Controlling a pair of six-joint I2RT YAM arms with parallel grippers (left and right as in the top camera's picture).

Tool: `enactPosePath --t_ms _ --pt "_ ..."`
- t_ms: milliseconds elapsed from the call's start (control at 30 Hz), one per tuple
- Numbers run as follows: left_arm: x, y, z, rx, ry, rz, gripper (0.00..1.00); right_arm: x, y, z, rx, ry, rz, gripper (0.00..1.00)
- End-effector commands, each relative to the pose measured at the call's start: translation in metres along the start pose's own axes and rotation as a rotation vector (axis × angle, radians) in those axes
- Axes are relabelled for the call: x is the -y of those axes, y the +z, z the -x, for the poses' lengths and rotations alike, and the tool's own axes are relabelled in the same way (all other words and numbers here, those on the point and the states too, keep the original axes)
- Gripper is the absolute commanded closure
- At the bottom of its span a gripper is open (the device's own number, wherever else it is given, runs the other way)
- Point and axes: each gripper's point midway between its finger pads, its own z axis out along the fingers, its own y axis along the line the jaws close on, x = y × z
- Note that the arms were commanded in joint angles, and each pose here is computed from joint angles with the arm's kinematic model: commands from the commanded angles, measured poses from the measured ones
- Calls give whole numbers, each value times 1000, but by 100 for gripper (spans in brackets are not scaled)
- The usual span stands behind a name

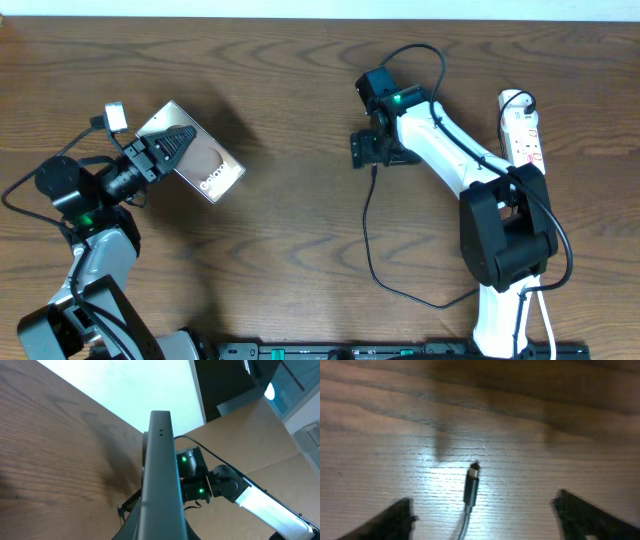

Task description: Plug charger to phone and switch on socket

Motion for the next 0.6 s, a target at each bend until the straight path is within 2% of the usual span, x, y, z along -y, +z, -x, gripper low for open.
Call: enactPosePath --t_ms 0,233,433,467,533,567 --pt "6 -1 -1 -23 32 -17 92 -8 -7 -3 0 28 37 2" --pt "7 -1 -3 -32 57 -22 92 -12 8 -30 -70 179 18 1" --pt "7 -1 -3 -32 60 -22 92 -26 26 -50 -88 191 29 1" --pt "7 -1 -3 -33 60 -22 93 -29 30 -51 -83 185 40 5" --pt "7 -1 -3 -32 63 -22 93 -32 35 -52 -70 186 46 27" --pt "7 -1 -3 -32 63 -22 93 -31 38 -52 -63 193 46 31"
